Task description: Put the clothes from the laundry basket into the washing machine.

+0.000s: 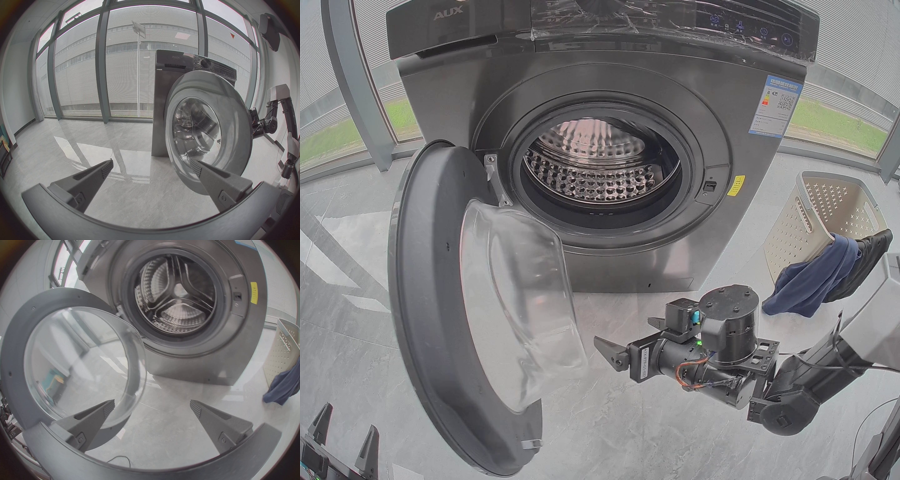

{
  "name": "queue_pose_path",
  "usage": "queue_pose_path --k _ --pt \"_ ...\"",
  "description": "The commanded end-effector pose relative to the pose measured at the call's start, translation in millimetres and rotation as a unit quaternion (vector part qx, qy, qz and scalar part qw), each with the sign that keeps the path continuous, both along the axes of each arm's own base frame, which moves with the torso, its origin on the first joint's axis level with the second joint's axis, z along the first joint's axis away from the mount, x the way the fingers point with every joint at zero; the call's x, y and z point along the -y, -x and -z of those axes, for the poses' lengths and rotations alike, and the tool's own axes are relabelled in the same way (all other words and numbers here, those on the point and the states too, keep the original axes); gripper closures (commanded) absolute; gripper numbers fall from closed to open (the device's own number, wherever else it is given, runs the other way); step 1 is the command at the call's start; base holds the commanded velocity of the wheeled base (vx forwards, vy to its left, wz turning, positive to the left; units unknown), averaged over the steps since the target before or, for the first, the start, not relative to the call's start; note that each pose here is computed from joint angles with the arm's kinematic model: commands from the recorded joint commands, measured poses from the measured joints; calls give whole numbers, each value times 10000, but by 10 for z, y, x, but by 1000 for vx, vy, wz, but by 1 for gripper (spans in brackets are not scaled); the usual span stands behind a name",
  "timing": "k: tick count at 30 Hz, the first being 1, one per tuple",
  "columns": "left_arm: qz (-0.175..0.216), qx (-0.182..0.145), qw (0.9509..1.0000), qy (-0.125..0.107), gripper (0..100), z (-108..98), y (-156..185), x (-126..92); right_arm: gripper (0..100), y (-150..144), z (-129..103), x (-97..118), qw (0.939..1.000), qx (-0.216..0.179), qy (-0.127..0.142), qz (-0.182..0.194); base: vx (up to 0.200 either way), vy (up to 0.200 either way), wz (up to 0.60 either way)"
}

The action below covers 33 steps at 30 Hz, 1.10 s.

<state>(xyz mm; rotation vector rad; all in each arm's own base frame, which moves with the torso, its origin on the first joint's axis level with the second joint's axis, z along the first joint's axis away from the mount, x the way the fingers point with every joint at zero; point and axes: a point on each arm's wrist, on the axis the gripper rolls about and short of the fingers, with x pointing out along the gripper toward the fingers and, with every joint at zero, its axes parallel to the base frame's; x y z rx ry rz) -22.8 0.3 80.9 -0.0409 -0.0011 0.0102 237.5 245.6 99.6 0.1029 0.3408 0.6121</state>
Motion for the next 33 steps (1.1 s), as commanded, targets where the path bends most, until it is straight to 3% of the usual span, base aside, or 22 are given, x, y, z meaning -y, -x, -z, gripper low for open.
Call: queue_pose_path --k 1,6,10,20,28,33 --pt "-3 -4 10000 3 0 49 0 0 0 -3 109 -83 9999 -42 53 -79 0 0 0" --pt "-3 -4 10000 3 0 49 0 0 0 -92 63 -69 10000 34 -21 19 0 0 0" --pt "-3 3 10000 3 0 48 0 0 0 -147 79 -110 10000 56 -43 34 -200 0 0" --pt "-3 4 10000 11 0 48 0 0 0 -362 227 -448 9997 164 -138 -69 -40 0 0" --pt "-3 4 10000 11 0 48 0 0 0 -240 264 -787 9974 377 -401 -466 0 0 0" --pt "-3 -4 10000 10 0 49 0 0 0 -201 262 -809 9971 375 -426 -516 0 0 0"
